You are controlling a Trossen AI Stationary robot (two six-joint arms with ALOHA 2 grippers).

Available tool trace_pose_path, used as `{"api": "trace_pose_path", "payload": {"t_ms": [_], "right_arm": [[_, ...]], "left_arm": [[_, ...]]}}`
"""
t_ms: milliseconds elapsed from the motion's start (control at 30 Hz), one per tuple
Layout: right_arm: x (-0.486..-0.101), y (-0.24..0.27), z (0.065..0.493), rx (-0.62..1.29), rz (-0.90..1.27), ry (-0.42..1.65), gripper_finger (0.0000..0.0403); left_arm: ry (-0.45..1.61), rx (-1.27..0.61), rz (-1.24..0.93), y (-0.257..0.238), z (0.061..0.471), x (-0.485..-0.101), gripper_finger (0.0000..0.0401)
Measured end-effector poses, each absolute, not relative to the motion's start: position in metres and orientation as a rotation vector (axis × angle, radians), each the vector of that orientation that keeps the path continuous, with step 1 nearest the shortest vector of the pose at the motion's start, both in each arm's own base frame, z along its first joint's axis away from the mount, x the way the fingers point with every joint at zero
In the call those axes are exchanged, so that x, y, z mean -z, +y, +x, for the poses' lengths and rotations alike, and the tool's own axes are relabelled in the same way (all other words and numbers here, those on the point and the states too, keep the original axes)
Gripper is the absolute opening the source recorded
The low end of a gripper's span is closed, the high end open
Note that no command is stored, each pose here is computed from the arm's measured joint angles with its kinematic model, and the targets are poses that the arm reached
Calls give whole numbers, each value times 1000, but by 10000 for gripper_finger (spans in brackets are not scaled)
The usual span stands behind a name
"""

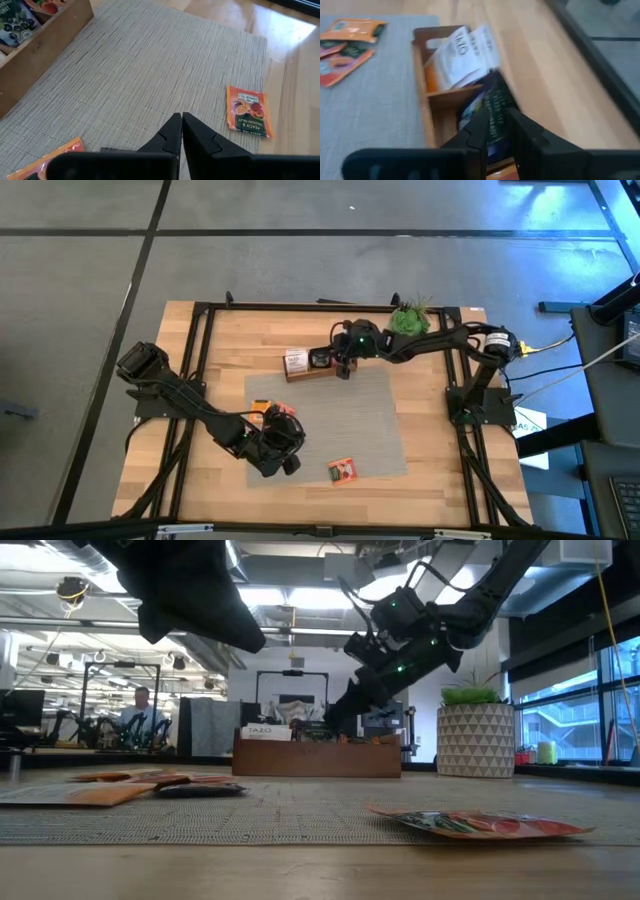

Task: Pick & Place Tea
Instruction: Put the orange tea bag into the right section of the wooden organizer

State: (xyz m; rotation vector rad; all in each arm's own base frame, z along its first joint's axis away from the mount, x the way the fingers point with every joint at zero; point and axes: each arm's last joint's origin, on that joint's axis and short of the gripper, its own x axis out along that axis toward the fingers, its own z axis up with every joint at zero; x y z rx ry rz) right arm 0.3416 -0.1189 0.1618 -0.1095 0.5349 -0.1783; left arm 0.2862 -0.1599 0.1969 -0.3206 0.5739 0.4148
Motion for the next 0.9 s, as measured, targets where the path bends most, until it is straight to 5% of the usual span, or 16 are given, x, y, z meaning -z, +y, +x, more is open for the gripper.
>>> {"api": "trace_pose_path", "payload": {"t_ms": [200,367,567,900], "right_arm": [[-210,-120,344,227,-124,390,79],[-233,-109,342,155,114,315,79],[-219,-78,342,-169,346,476,79],[-197,-11,334,-418,304,772,79]], "left_arm": [[618,-390,-320,-160,285,-195,12],[736,-351,-301,-161,282,-184,11],[754,-353,-286,-165,288,-169,12],[724,-84,-296,-172,320,-151,11]]}}
